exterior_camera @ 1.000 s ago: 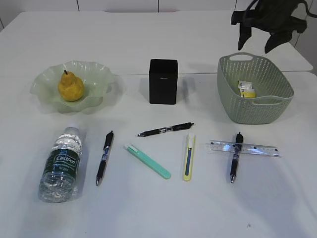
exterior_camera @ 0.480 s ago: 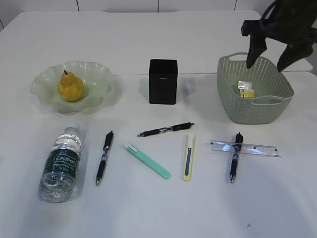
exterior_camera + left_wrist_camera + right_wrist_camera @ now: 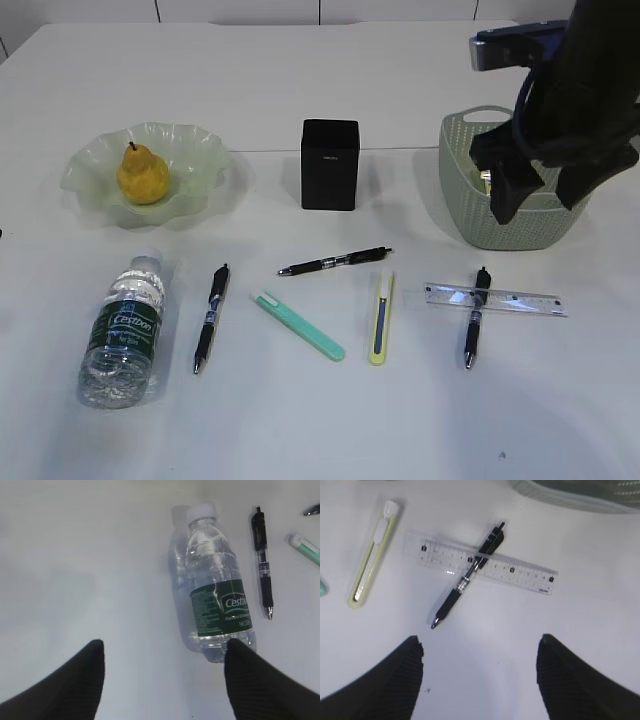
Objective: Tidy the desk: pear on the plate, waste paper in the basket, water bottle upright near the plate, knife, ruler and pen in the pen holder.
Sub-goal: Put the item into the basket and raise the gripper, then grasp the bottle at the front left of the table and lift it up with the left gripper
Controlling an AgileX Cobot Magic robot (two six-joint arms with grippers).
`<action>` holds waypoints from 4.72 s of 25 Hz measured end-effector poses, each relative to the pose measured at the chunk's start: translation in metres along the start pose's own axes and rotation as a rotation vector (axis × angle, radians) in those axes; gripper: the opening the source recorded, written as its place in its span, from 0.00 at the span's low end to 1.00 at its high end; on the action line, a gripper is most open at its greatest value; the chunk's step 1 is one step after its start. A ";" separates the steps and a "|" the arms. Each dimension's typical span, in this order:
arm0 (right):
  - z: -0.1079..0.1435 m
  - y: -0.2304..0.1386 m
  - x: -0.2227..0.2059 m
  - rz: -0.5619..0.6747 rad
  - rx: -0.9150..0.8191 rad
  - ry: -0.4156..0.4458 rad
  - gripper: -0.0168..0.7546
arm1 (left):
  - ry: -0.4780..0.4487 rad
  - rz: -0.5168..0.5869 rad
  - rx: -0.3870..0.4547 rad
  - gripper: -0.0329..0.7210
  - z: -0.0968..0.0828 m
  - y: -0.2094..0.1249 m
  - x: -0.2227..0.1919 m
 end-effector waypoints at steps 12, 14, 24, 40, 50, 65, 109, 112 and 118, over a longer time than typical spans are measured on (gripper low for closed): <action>-0.003 -0.042 -0.007 0.072 0.081 0.004 0.70 | -0.029 0.024 -0.006 0.71 -0.023 0.009 -0.020; -0.003 -0.044 -0.006 0.068 0.085 0.005 0.70 | -0.028 0.021 -0.022 0.71 -0.037 0.014 -0.027; -0.007 -0.052 0.002 0.050 0.113 -0.010 0.70 | 0.012 0.108 0.063 0.71 -0.080 0.033 -0.089; -0.007 -0.054 0.000 0.053 0.120 -0.011 0.70 | 0.120 0.254 0.088 0.86 -0.059 0.031 -0.143; -0.006 -0.054 0.000 0.053 0.128 -0.011 0.70 | 0.098 0.364 0.070 0.84 -0.067 0.024 -0.168; -0.007 -0.053 0.000 0.051 0.129 -0.013 0.70 | 0.100 0.384 0.069 0.83 -0.067 0.017 -0.187; -0.007 -0.053 0.000 0.047 0.134 -0.016 0.70 | 0.136 0.304 -0.028 0.56 -0.059 0.028 -0.197; -0.007 -0.053 0.000 0.047 0.134 -0.016 0.70 | 0.126 0.243 -0.054 0.56 -0.058 0.032 -0.191; -0.007 -0.053 0.000 0.047 0.134 -0.016 0.70 | 0.074 0.065 -0.120 0.56 -0.059 0.039 -0.169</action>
Point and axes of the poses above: a point on each arm's last joint axis where the gripper is mounted, x pointing back along that axis away from the gripper, z along the wrist's bending axis when the last joint is at zero, y = z × x, the point moved 6 cm from there along -x, pointing out along that axis toward the gripper, and after that the axes turned 3 degrees about -x, right-handed, at the moved point
